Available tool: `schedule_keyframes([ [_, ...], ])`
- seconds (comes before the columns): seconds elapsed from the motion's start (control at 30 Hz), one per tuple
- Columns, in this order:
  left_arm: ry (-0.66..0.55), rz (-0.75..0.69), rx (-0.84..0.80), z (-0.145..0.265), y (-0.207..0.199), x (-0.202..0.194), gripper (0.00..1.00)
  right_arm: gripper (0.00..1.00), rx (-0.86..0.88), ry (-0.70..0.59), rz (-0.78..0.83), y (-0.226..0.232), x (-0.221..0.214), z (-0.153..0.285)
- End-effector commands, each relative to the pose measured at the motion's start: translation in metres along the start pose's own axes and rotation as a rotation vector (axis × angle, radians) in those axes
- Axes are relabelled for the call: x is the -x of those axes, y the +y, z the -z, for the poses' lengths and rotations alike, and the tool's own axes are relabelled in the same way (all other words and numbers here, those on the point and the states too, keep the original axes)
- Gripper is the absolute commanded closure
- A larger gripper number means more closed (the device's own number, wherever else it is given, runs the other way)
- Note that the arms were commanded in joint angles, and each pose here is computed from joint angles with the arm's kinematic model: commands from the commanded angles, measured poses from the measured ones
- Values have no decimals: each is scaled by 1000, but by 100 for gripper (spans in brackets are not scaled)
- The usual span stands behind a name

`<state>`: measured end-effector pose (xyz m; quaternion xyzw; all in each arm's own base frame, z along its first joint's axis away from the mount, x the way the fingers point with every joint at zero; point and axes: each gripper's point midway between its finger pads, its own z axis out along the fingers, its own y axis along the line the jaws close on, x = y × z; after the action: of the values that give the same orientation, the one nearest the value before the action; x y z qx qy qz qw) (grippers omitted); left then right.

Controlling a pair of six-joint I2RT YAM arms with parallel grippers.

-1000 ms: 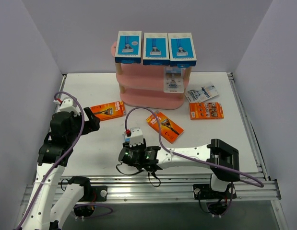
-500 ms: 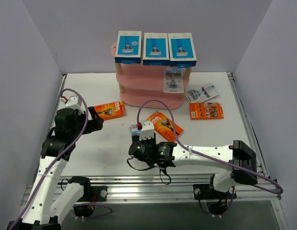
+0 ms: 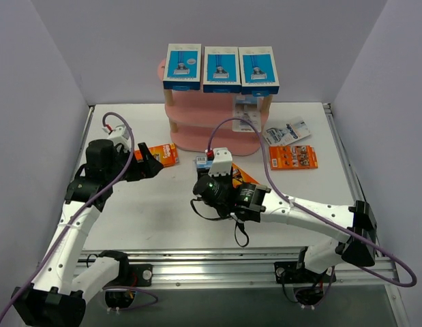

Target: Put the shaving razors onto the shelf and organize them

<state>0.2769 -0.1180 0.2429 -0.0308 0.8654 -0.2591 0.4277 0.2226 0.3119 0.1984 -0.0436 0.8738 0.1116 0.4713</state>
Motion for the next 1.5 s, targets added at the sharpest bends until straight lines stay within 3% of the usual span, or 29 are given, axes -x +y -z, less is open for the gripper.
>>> schedule_keyframes([
  [0.0,-41,-16,-46,-5,-13,21,6,100,-9,-104,-25,-10,56,16],
  [0.17,-1,-61,81,-19,18,11,6,100,1,-138,-39,-10,96,17],
  [0.53,32,-69,123,-25,34,-2,6,100,-39,-190,-36,-25,149,-4],
  [0.97,31,-68,96,-24,30,-4,6,100,-79,-224,23,-35,165,-56],
  [1.47,37,-67,90,-24,29,-6,6,100,-117,-351,2,-45,174,-99],
])
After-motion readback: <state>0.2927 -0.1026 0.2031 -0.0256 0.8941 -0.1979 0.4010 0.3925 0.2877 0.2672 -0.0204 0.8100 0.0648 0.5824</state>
